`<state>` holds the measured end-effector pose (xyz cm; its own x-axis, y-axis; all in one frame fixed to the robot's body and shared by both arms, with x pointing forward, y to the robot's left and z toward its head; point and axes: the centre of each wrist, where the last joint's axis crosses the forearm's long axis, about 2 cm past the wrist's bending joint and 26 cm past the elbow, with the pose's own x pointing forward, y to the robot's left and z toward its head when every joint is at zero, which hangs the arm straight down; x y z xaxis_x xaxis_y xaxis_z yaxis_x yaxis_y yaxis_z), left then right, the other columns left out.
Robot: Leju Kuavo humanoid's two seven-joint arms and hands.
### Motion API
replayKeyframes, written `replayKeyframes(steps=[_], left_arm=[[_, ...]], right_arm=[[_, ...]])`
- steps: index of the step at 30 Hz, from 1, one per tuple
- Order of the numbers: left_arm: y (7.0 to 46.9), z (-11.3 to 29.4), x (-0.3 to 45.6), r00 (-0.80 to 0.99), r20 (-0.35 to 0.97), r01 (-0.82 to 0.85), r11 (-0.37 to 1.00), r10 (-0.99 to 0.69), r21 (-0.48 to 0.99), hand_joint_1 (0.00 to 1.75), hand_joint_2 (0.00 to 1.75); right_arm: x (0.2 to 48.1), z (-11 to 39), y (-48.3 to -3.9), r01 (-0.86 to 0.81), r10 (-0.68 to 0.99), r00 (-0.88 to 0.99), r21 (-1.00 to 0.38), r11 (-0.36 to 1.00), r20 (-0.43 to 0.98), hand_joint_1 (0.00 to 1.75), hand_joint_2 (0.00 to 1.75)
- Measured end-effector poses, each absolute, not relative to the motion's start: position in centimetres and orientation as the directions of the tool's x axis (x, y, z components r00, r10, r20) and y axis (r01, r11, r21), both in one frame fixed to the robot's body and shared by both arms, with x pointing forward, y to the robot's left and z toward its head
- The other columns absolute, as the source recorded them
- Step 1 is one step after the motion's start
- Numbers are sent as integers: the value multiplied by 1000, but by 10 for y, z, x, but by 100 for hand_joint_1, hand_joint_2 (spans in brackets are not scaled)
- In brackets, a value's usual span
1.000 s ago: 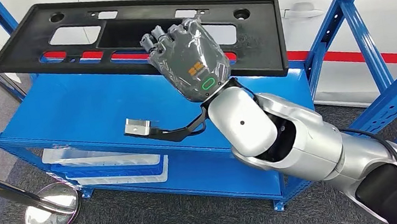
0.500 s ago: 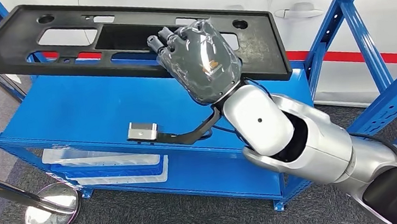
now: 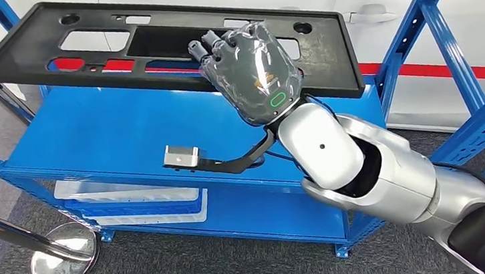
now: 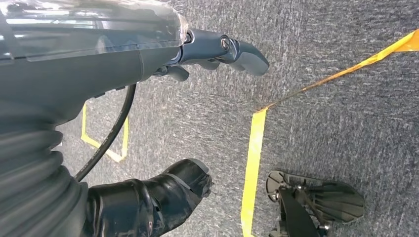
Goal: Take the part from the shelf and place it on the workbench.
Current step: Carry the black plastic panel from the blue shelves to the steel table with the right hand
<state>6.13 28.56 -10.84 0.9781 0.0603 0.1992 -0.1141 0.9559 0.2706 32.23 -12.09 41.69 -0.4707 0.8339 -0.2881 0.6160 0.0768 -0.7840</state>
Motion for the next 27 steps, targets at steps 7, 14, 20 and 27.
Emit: replayKeyframes(steps=[7,14,20,27], left_arm=[[283,-108,62,976,209,-112,962,59,249,0,175],[281,-108,61,975,213,-112,964,60,241,0,175],[279,-109,60,978,197,-112,965,66,235,0,175],[278,-108,62,981,181,-111,965,68,238,0,175]], right_arm=[[325,412,-124,602,833,-464,-797,49,-299,175,175],[326,412,-125,602,835,-456,-798,34,-309,175,175],[326,413,-125,602,836,-449,-798,24,-314,175,175],[326,414,-125,605,838,-444,-796,20,-316,175,175]])
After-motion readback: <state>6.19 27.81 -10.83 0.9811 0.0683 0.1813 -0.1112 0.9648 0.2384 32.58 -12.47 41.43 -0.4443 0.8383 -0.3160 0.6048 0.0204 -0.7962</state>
